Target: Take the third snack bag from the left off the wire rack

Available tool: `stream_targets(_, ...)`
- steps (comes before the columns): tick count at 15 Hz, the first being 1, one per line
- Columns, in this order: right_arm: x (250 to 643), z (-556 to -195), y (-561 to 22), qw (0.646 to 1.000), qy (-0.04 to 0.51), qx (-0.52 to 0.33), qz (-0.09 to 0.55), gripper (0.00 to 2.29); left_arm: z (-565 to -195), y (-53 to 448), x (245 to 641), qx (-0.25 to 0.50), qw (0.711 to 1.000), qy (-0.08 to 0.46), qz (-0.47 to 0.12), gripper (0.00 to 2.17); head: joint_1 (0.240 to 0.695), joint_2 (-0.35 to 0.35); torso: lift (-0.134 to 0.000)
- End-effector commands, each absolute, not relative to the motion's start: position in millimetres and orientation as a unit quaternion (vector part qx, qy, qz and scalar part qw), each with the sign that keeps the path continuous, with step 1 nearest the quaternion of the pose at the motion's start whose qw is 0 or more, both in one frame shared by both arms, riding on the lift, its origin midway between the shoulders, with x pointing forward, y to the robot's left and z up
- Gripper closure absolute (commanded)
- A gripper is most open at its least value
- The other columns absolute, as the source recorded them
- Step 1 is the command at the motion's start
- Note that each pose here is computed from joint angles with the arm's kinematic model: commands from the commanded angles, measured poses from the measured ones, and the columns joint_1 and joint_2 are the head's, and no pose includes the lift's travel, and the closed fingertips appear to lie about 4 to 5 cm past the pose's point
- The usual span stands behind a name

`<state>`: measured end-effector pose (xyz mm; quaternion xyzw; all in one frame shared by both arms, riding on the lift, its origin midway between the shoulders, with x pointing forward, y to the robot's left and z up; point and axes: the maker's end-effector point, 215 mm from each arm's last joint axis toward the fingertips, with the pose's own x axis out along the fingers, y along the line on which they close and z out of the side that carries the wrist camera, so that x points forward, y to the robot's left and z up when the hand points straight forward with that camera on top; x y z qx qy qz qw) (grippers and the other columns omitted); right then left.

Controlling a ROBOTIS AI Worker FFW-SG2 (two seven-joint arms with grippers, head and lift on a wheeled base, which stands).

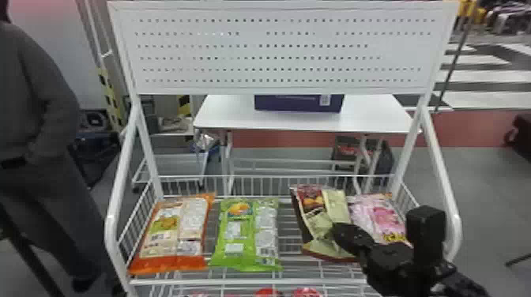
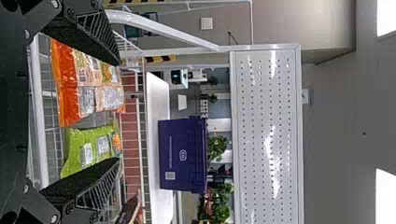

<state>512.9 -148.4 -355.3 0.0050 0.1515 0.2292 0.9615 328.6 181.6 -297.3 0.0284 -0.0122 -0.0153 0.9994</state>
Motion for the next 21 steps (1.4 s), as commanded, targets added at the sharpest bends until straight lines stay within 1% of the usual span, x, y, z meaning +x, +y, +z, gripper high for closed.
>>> stream_targets(1,494,-313,-148,0.964,0.107,0.003,0.243,2.24,-296,181,328,0.028,0.999,-0.014,-0.015,0.17,0.499,0.0,0.0)
stream_targets(3,469,-289,-158,0.968,0.076,0.009,0.241,2.24,-295,181,328,0.028,0.999,-0.016,-0.015,0.17,0.499,0.0,0.0)
stream_targets(5,442,-274,-176,0.973,0.049,0.012,0.227,2.24,-294,181,328,0.027,0.999,-0.017,-0.015,0.17,0.499,0.0,0.0)
stream_targets(7,408,-255,-199,0.978,-0.003,0.03,0.206,2.24,-291,181,328,0.025,0.999,-0.021,-0.015,0.17,0.499,0.0,0.0)
stream_targets(8,394,-250,-212,0.981,-0.017,0.032,0.193,2.24,-289,181,328,0.024,0.999,-0.024,-0.015,0.17,0.499,0.0,0.0)
stream_targets(10,372,-252,-235,0.984,-0.022,0.03,0.175,2.24,-287,181,328,0.024,0.999,-0.027,-0.015,0.17,0.499,0.0,0.0)
stream_targets(14,346,-261,-281,0.989,-0.024,0.038,0.144,2.24,-287,182,328,0.026,0.999,-0.027,-0.015,0.17,0.499,0.0,0.0)
stream_targets(17,337,-281,-309,0.992,-0.009,0.039,0.116,2.24,-287,184,327,0.026,0.999,-0.026,-0.015,0.17,0.499,0.0,0.0)
stream_targets(18,335,-283,-318,0.993,-0.011,0.041,0.107,2.24,-288,185,327,0.027,0.999,-0.025,-0.014,0.17,0.499,0.0,0.0)
stream_targets(21,330,-286,-321,0.994,-0.007,0.041,0.102,2.24,-288,184,326,0.026,0.999,-0.024,-0.013,0.17,0.499,0.0,0.0)
